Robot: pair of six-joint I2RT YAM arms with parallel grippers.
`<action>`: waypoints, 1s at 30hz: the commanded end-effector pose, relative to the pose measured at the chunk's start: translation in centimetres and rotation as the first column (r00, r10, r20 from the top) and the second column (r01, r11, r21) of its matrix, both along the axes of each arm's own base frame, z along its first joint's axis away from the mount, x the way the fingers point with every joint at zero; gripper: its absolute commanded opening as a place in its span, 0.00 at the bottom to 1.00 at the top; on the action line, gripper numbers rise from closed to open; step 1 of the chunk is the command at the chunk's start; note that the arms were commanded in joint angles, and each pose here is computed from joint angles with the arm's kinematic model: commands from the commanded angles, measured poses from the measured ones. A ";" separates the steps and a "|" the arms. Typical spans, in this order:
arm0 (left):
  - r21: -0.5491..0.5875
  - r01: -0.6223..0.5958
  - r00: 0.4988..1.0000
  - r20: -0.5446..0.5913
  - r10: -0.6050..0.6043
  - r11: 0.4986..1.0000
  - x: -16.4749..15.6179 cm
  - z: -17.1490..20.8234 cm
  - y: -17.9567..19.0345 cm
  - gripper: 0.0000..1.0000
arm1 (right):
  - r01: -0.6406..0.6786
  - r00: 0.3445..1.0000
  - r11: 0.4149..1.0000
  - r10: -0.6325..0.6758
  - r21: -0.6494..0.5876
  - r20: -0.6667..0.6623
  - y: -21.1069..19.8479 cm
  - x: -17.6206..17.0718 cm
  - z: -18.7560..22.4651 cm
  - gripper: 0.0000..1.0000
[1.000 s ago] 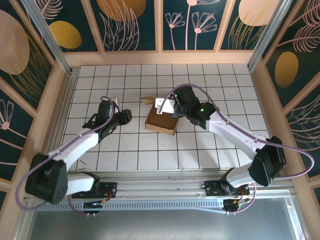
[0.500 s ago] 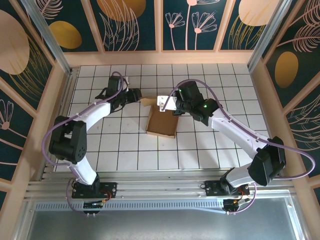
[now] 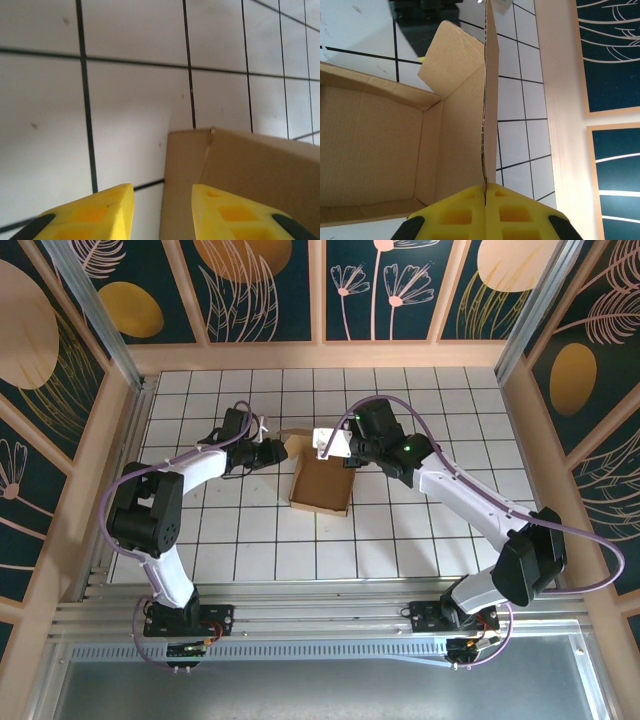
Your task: Fold the paper box
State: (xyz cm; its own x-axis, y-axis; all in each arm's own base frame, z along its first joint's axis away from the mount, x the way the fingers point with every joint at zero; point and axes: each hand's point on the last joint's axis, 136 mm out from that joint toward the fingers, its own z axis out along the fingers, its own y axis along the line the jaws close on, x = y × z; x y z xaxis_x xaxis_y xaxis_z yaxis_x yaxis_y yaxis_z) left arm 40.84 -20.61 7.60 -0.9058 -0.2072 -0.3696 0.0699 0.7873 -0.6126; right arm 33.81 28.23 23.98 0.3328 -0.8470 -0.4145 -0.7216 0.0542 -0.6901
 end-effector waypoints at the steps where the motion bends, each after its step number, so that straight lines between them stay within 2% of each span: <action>1: -0.116 0.064 0.997 0.049 -0.059 0.991 -0.1 2.8 -1.7 0.36 | 0.009 1.000 1.000 -0.009 0.008 0.003 0.3 0.5 0.6 0.06; 12: -0.213 0.146 0.989 0.067 -0.134 0.966 -0.2 3.7 -4.0 0.34 | -0.005 1.000 1.000 0.005 0.013 -0.016 0.8 -0.3 0.0 0.06; 16: -0.183 0.148 0.989 0.031 -0.145 0.972 -1.1 1.9 -4.4 0.34 | -0.010 1.000 1.000 0.010 0.015 -0.024 1.1 -0.6 -0.4 0.06; 21: -0.102 0.094 0.995 0.029 -0.091 0.990 -1.6 0.3 -2.8 0.34 | -0.020 0.999 1.000 0.020 0.005 -0.038 1.1 -1.6 -1.7 0.06; 26: 0.012 0.014 0.999 0.038 -0.014 1.000 -1.5 -0.9 -0.7 0.41 | -0.027 0.999 1.000 0.027 -0.014 -0.034 0.7 -2.8 -3.4 0.06; 30: 0.034 -0.005 0.998 0.066 0.003 0.999 -1.9 -0.6 0.1 0.43 | -0.024 0.999 1.000 0.024 -0.011 -0.028 0.1 -3.6 -3.8 0.06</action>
